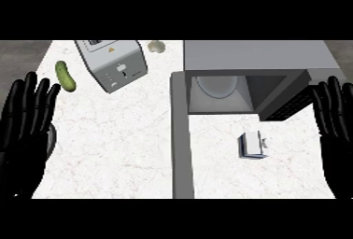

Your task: Pick up the milk, place it into the microwave and close the microwave

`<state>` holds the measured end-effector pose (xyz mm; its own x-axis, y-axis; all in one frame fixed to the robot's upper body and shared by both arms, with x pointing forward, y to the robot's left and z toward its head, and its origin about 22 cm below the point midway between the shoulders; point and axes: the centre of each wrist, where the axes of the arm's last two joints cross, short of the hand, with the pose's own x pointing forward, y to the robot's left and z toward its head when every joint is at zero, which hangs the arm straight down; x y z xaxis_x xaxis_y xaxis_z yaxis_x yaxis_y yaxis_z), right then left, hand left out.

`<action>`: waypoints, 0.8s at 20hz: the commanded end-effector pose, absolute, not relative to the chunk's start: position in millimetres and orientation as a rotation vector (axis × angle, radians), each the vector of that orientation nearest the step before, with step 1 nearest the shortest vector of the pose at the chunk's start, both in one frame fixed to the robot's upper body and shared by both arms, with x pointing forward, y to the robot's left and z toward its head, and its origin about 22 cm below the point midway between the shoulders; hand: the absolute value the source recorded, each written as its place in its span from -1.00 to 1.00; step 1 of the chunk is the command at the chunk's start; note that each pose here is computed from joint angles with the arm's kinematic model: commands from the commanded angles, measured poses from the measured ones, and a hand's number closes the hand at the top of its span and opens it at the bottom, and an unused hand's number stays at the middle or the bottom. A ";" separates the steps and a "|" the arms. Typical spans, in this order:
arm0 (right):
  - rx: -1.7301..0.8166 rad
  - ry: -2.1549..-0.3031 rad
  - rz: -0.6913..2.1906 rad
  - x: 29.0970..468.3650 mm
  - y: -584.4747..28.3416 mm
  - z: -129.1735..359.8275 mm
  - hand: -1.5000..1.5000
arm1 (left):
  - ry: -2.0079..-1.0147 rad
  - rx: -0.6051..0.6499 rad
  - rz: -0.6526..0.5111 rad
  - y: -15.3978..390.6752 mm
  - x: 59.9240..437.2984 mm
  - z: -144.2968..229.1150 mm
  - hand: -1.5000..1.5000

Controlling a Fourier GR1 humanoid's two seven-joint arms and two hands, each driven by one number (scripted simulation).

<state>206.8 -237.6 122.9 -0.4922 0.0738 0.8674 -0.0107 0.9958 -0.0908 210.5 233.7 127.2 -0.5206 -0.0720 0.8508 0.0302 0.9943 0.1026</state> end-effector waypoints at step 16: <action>-0.215 -1.875 -0.044 154.9 -204.0 88.2 -1.00 | -1.908 -0.158 0.176 248.0 171.7 69.3 -1.00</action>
